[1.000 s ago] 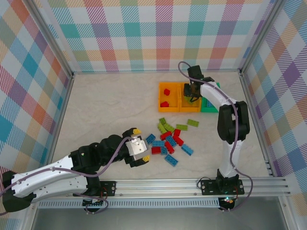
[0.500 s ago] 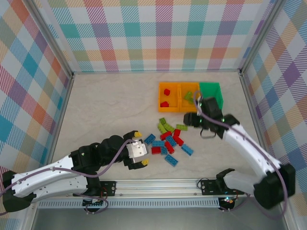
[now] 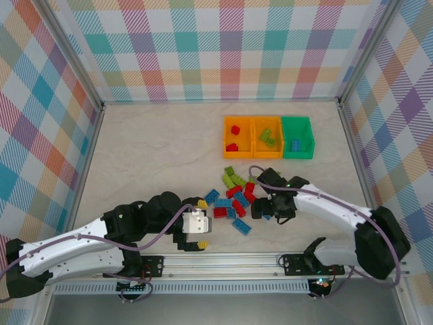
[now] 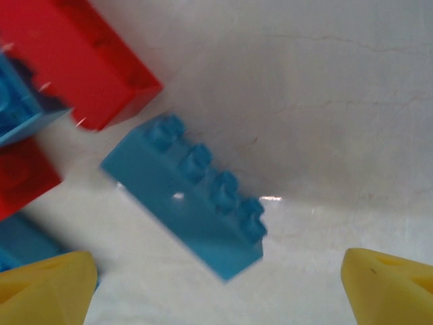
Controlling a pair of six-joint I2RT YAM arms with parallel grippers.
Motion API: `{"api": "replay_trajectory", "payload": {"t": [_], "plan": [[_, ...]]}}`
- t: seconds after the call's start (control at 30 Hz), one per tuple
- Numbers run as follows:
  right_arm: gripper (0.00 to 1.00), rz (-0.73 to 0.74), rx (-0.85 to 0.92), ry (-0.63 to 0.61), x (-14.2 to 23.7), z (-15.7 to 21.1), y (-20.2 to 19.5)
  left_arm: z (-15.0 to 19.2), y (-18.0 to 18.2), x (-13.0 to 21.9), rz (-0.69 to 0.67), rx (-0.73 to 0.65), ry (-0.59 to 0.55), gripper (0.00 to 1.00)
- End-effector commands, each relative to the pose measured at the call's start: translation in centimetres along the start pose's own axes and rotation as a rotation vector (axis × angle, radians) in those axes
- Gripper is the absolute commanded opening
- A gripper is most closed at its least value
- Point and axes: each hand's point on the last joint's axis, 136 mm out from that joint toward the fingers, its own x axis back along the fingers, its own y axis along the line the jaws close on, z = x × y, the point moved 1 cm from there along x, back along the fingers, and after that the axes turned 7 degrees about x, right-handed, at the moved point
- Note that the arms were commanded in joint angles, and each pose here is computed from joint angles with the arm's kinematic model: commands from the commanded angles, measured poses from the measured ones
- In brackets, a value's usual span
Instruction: Sort the legos into containers by color
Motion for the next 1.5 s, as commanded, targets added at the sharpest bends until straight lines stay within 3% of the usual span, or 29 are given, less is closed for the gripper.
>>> {"api": "replay_trajectory", "payload": {"t": [0.0, 0.07, 0.23, 0.33, 0.57, 0.7, 0.83, 1.0, 1.13, 1.3, 1.33, 1.47], "plan": [[0.91, -0.026, 0.059, -0.072, -0.5, -2.6, 1.4, -0.3, -0.1, 0.6, 0.010, -0.022, -0.014, 1.00], [0.84, -0.065, 0.060, -0.064, -1.3, -2.6, 2.1, -0.2, -0.1, 0.5, 0.009, -0.024, -0.012, 1.00], [0.48, -0.086, 0.046, -0.050, -2.4, -2.2, 2.3, -0.2, -0.1, 0.4, 0.009, -0.024, -0.012, 1.00], [0.32, -0.067, 0.027, -0.029, -2.7, -1.6, 1.9, -0.3, -0.2, 0.5, 0.012, -0.025, -0.016, 1.00], [0.19, -0.074, -0.025, -0.037, -1.9, -0.8, 1.5, -0.4, -0.4, 0.6, 0.024, -0.029, -0.027, 1.00], [0.10, -0.061, -0.073, -0.189, 1.8, -2.4, 0.7, -0.8, 0.3, 0.7, -0.022, -0.014, -0.045, 1.00], [0.09, -0.024, -0.116, -0.457, 8.3, -6.5, -1.6, -1.9, 3.9, 1.3, -0.225, 0.137, -0.108, 1.00], [0.05, -0.013, -0.255, -0.651, 13.6, -14.5, -8.6, -1.5, 8.2, 2.5, -0.468, 0.287, -0.096, 1.00], [0.04, 0.020, -0.311, -0.645, 12.5, -20.7, -13.1, -0.9, 10.5, 3.5, -0.595, 0.366, -0.061, 1.00], [0.06, 0.060, -0.373, -0.608, 9.5, -26.4, -17.7, -0.9, 12.1, 4.7, -0.653, 0.468, -0.074, 1.00], [0.09, 0.069, -0.376, -0.592, 8.8, -27.0, -18.3, -0.8, 12.3, 4.8, -0.662, 0.481, -0.073, 1.00], [0.36, 0.055, -0.379, -0.528, 7.1, -28.4, -18.8, -0.2, 13.1, 5.1, -0.700, 0.540, -0.047, 1.00]]}}
